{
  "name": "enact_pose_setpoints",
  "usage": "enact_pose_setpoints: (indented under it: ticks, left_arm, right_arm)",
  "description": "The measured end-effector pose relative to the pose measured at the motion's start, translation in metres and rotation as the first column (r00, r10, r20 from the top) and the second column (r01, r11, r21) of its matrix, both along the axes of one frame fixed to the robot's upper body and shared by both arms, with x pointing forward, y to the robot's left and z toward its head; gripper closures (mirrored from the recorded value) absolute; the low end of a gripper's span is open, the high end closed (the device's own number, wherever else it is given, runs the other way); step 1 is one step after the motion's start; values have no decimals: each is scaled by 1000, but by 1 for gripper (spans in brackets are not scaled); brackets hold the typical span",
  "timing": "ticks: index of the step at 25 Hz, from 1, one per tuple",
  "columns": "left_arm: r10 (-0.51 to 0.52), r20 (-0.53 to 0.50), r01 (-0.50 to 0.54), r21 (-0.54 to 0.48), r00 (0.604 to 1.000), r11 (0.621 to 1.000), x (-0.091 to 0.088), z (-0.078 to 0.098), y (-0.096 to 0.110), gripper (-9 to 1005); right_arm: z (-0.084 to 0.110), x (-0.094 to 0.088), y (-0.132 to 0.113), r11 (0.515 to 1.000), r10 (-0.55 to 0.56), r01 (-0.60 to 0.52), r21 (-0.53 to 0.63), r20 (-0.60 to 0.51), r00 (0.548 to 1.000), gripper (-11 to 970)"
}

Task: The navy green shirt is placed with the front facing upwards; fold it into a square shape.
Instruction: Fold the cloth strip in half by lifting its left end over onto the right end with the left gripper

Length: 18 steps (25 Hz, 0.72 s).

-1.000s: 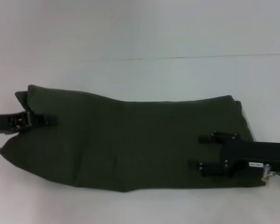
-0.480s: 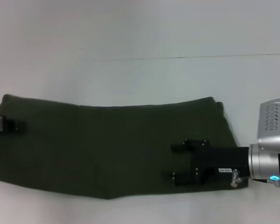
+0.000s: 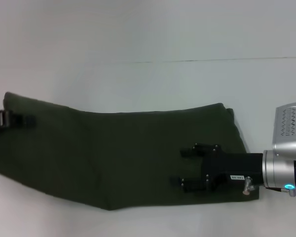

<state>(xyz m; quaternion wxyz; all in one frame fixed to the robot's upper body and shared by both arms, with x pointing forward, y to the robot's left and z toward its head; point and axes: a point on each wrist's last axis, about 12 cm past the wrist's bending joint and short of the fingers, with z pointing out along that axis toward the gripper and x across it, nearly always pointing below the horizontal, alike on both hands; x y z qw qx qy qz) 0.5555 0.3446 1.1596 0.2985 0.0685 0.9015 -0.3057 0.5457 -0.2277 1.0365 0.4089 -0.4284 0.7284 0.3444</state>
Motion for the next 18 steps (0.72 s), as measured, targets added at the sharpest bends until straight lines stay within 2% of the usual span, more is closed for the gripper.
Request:
enact_pose_setpoints:
  ticks: [4,9,14,18]
  left_arm:
    - [-51,65,60,-138,997,989,3,12,-17,873]
    - [-91,99,118,-318,991,941,7,14,-44,873]
    - [-134,74,152,-392,988,907,14,2,-76,873]
    - [-155,31,155,-385,987,910,22,-12,-96,874]
  right_arm:
    - [-3,-1,-3,1000,-16,16,-9,-4,1000,47]
    - [-6,-5,-9,999,-52,52,-5,-12,999,47]
    - [-8,-10,-24,993,-119,119,19,-14,993,46]
    - [-9,-18,-38,985,-169,169,34,-10,986,46]
